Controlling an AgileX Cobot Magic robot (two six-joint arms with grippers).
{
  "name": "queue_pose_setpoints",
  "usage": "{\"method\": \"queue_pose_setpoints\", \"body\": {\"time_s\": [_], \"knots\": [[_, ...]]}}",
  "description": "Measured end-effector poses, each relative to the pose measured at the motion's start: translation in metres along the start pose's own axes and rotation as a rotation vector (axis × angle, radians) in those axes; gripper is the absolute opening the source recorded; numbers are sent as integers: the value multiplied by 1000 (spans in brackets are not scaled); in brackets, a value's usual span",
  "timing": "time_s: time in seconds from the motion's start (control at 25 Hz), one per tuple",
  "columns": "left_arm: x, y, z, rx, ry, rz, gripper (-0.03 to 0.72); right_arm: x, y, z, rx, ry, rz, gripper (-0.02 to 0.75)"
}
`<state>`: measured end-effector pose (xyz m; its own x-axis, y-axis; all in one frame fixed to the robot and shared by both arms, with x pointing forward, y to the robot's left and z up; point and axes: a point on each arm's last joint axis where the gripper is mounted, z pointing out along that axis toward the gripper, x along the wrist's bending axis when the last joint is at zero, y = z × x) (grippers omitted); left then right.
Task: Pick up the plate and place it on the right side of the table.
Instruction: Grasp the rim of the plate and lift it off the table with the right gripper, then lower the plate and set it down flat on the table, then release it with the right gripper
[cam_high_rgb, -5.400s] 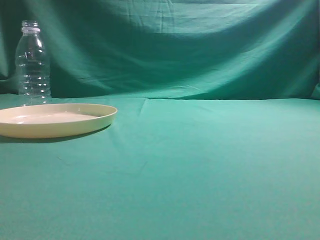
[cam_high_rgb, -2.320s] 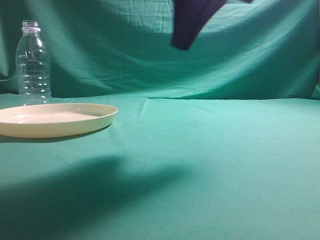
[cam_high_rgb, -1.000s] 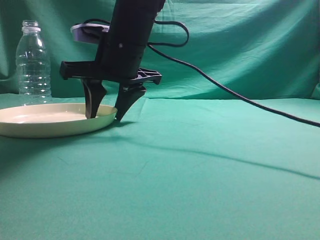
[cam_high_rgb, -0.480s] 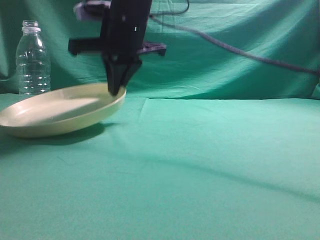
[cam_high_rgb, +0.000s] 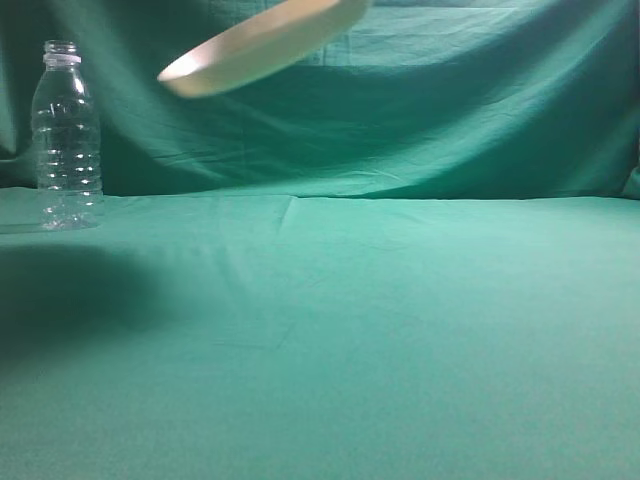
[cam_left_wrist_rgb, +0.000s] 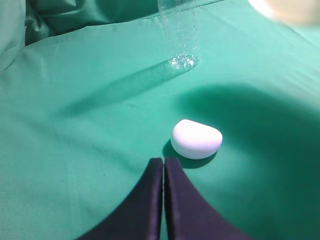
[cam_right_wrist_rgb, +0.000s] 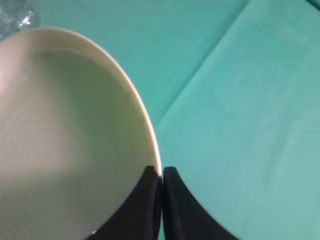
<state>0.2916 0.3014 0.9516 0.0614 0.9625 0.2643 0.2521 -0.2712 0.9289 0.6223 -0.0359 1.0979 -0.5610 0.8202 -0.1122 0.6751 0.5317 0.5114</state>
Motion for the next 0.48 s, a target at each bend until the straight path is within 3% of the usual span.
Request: {"method": "queue_pose_setpoints", "body": {"time_s": [0.24, 0.48], "knots": [[0, 0, 0, 0, 0, 0, 0, -77, -23, -68, -33, -96, 151, 0], [0, 0, 0, 0, 0, 0, 0, -142, -98, -83, 58, -192, 323, 0]]}}
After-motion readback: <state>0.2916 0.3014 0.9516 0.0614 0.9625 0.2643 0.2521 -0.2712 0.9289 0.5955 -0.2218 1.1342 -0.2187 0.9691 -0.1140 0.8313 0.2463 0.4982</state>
